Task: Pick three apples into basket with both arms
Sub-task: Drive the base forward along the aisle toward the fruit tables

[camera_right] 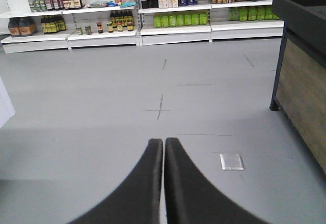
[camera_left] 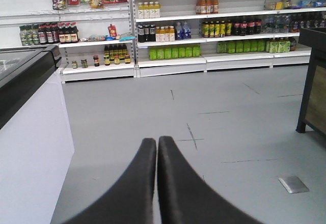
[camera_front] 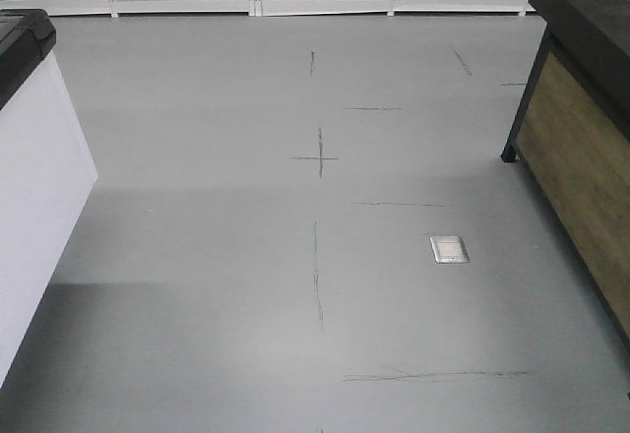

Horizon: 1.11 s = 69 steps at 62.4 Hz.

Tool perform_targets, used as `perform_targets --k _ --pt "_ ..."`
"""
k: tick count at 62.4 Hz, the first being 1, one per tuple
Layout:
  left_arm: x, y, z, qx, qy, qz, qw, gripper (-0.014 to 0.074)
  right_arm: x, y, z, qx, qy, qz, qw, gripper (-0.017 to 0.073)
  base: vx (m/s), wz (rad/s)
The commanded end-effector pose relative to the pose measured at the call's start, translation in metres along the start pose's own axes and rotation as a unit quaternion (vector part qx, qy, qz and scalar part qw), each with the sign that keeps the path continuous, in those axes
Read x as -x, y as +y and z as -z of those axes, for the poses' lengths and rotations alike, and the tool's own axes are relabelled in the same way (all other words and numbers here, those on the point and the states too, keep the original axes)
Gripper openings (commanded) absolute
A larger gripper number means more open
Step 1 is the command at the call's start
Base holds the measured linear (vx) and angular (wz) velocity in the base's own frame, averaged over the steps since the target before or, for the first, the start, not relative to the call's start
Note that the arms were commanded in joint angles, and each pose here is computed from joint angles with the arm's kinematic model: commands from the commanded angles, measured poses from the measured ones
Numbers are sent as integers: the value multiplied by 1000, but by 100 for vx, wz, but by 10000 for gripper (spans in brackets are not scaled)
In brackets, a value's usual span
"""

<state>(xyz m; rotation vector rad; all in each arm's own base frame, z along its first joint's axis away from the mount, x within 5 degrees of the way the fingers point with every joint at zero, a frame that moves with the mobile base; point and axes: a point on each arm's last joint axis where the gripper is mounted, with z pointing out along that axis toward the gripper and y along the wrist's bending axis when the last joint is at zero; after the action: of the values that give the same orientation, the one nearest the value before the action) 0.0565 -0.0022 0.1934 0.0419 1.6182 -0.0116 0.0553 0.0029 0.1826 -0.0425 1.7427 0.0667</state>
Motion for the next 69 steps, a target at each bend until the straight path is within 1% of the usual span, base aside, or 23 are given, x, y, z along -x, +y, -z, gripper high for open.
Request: perform_targets --k 1,69 --pt "16 1 3 5 -55 4 998 -6 2 1 0 4 -35 11 999 -5 0 0" --pt "16 1 3 5 -55 4 998 -6 2 1 0 4 -35 11 999 -5 0 0"
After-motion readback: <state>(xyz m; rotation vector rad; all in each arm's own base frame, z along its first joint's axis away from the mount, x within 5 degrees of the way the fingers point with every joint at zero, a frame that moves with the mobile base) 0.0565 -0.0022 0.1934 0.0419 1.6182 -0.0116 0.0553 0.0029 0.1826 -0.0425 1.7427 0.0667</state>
